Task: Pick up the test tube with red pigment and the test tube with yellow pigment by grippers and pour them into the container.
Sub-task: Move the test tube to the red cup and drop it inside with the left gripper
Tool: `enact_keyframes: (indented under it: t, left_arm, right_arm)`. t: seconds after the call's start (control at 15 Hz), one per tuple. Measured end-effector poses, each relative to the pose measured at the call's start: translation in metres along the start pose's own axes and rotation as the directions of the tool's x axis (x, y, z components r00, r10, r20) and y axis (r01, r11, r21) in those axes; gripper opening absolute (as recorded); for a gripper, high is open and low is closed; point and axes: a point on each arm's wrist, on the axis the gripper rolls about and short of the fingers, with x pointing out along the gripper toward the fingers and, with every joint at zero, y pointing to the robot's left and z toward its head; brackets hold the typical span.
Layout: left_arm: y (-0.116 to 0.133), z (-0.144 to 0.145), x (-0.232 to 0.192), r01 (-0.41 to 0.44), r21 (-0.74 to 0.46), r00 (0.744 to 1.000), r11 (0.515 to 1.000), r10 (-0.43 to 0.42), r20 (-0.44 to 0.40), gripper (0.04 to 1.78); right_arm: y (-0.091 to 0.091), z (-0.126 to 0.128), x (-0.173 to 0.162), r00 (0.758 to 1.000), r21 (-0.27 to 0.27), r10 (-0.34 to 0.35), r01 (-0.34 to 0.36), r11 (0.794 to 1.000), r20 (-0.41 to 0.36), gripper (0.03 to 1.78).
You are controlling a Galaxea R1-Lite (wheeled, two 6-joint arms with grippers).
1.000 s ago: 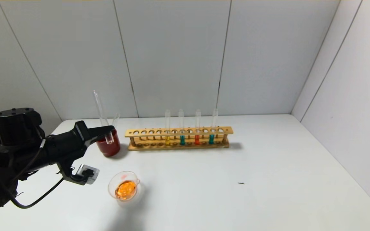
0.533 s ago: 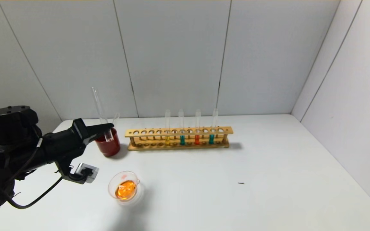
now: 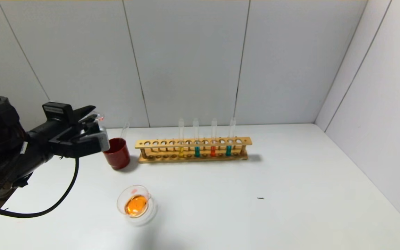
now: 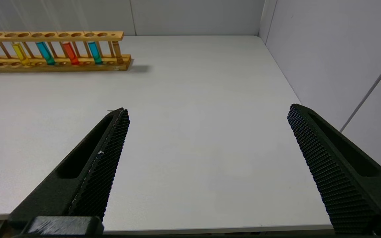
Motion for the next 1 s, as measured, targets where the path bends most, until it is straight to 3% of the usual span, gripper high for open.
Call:
enact_keyframes:
  t: [0.13, 0.33, 0.73, 0.87, 1.0]
  left_arm:
    - [0.011, 0.005, 0.006, -0.083, -0.231, 0.987, 0.969, 0.049, -0.151, 0.30]
    - [0.014, 0.007, 0.021, -0.197, -0.503, 0.961, 0.842, 0.065, -0.268, 0.30]
    - [-0.014, 0.015, 0.048, -0.189, -0.830, 0.971, 0.524, -0.028, -0.239, 0.30]
    - [-0.022, 0.015, 0.057, -0.189, -0.876, 0.971, 0.445, -0.048, -0.234, 0.30]
    - [-0.030, 0.015, 0.066, -0.189, -0.897, 0.970, 0.399, -0.067, -0.234, 0.30]
  right_arm:
    - [0.000, 0.000, 0.000, 1.000, 0.000, 0.000, 0.000, 1.000, 0.000, 1.75]
    - [0.000, 0.000, 0.000, 1.000, 0.000, 0.000, 0.000, 1.000, 0.000, 1.75]
    - [0.000, 0.000, 0.000, 1.000, 0.000, 0.000, 0.000, 1.000, 0.000, 1.75]
    - [0.000, 0.000, 0.000, 1.000, 0.000, 0.000, 0.000, 1.000, 0.000, 1.75]
    - [0.000, 0.000, 0.000, 1.000, 0.000, 0.000, 0.000, 1.000, 0.000, 1.75]
